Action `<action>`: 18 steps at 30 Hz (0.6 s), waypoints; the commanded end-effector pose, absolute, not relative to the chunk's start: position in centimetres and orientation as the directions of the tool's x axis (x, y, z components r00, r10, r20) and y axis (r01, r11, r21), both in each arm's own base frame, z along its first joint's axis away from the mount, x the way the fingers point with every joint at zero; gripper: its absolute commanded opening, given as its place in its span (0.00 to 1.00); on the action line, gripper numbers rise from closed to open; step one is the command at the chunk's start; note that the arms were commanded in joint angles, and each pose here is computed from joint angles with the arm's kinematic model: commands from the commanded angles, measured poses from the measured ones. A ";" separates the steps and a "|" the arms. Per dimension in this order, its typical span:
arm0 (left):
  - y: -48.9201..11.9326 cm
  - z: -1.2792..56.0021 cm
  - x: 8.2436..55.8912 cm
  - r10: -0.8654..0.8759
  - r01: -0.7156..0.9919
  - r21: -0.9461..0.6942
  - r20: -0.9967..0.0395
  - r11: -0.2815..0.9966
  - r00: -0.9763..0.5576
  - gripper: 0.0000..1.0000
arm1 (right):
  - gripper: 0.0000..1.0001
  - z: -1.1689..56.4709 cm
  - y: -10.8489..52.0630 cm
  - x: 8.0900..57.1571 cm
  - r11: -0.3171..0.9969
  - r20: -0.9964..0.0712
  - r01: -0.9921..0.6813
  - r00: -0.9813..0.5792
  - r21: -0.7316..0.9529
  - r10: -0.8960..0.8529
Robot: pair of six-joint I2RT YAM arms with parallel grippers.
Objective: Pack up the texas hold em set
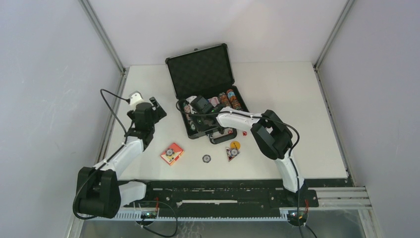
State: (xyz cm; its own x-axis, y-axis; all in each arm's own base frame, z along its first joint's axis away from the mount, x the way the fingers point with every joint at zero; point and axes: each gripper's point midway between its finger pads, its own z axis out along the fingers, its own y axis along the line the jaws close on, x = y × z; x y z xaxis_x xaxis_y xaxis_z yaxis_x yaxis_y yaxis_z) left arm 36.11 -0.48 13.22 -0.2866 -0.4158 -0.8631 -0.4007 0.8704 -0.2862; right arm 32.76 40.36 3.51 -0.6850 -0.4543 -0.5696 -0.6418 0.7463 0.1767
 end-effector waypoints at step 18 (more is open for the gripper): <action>-0.8 14.1 36.7 -0.446 -0.356 -0.350 -0.863 0.867 -0.238 0.90 | 0.00 5.1 42.3 37.6 0.760 -0.643 -0.631 -0.648 0.154 -0.407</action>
